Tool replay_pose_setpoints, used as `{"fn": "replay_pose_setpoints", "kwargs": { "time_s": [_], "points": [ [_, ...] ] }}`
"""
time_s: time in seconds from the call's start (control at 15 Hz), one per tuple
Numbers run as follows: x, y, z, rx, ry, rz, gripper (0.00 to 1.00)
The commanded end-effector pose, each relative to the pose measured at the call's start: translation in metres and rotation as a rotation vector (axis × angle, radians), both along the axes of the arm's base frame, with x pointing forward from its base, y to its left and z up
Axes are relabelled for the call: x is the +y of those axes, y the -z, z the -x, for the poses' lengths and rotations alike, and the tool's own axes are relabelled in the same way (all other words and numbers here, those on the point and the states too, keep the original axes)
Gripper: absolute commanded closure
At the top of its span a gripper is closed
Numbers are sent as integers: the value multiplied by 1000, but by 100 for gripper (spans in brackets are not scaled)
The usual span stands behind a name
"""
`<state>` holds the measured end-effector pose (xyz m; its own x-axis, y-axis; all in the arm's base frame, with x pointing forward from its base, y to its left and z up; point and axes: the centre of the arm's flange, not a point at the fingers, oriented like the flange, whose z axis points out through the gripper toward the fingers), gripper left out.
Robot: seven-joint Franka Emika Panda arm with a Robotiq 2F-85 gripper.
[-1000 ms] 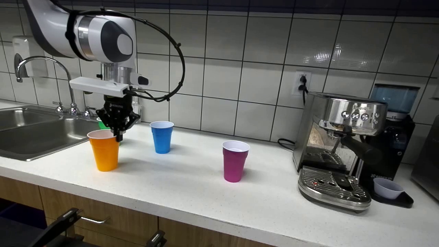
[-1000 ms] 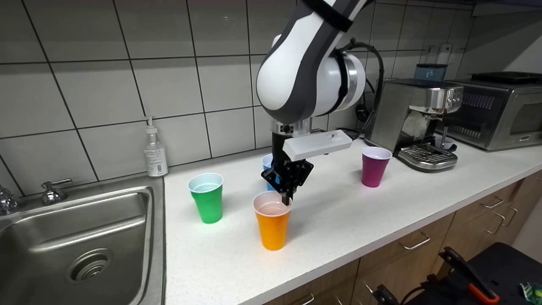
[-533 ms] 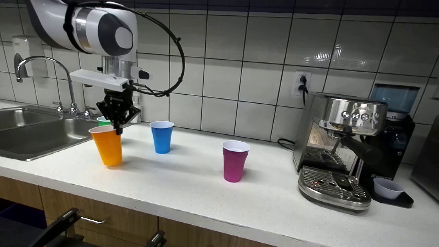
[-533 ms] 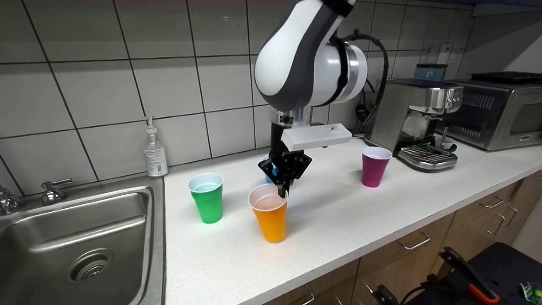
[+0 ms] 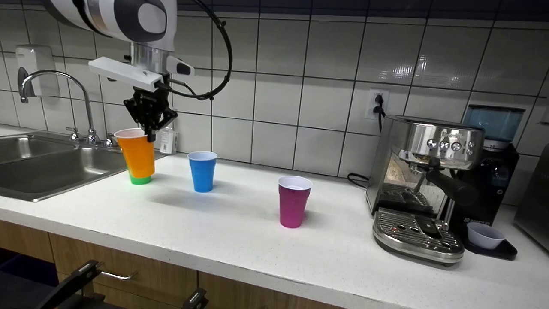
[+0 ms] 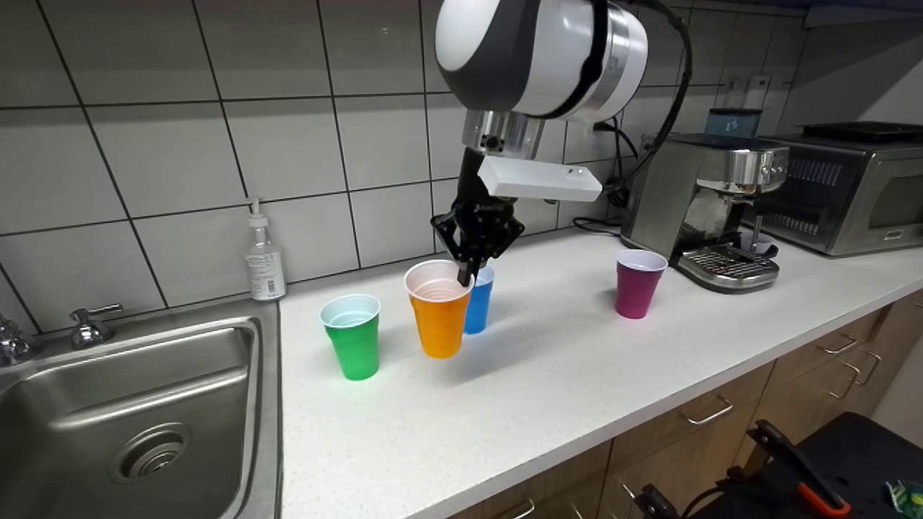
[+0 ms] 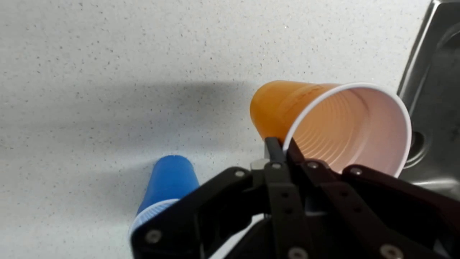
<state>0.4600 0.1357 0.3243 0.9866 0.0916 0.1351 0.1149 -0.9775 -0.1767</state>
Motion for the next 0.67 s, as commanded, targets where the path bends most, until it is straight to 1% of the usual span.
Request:
{"fn": "replay_pose_setpoints", "kwargs": {
  "time_s": [0.0,0.27,0.6],
  "points": [
    [-19,-32,1,-28,2,-44,99],
    [-35,-52,-9,-80,26,-60,99],
    [-50,-58,-20,-126,71,-58,99]
  ]
}}
